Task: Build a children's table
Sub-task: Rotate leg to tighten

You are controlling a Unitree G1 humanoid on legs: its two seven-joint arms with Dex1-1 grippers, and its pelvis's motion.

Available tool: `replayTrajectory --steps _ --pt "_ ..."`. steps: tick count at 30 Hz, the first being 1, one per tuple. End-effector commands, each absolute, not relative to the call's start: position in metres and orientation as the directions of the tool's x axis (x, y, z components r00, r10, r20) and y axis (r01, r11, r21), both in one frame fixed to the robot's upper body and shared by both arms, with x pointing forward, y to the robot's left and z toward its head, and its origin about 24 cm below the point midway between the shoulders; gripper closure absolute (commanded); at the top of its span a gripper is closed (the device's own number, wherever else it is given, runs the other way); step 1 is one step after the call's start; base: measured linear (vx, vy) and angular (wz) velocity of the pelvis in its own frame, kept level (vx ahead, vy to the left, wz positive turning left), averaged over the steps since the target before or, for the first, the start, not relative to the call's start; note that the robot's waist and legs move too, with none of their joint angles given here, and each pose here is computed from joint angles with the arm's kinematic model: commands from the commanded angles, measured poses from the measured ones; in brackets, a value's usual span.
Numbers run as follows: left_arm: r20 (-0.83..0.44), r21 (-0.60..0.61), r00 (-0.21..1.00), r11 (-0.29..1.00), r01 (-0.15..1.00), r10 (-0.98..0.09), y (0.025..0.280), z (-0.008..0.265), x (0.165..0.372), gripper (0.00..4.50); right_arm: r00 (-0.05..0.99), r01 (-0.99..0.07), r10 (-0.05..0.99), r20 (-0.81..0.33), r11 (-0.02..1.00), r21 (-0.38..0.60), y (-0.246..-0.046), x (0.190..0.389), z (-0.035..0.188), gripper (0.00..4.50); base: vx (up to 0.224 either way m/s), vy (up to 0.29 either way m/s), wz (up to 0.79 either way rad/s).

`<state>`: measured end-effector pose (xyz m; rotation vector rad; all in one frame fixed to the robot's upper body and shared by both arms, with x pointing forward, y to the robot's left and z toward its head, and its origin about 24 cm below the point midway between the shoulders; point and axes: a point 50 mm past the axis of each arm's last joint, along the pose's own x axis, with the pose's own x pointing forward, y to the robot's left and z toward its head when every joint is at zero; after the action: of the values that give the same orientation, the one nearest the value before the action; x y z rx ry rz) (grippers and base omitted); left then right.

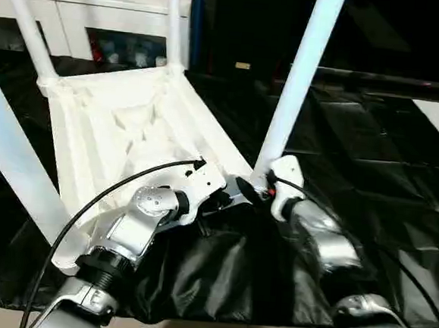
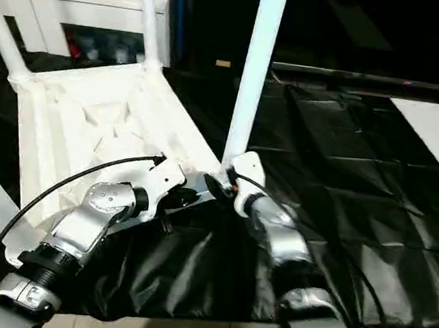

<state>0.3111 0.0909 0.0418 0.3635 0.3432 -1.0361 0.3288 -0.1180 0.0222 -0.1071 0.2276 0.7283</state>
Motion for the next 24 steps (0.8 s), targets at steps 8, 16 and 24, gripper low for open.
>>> replayTrajectory --steps 8,16,24 --pt "-0.420 0.071 0.260 0.254 0.965 -0.870 0.102 0.044 0.300 4.50 0.318 -0.942 0.907 -0.275 0.336 0.019 -0.115 0.297 0.025 0.98 0.000 0.000 0.00" --pt "-0.495 0.048 0.173 0.172 0.984 -0.851 0.128 0.044 0.298 4.50 0.229 -0.967 0.921 -0.314 0.252 0.032 -0.129 0.292 0.028 1.72 0.000 0.000 0.00" --pt "-0.501 0.043 0.155 0.155 0.987 -0.851 0.133 0.045 0.298 4.50 0.190 -0.976 0.932 -0.307 0.213 0.042 -0.126 0.290 0.031 1.81 0.000 0.000 0.00"
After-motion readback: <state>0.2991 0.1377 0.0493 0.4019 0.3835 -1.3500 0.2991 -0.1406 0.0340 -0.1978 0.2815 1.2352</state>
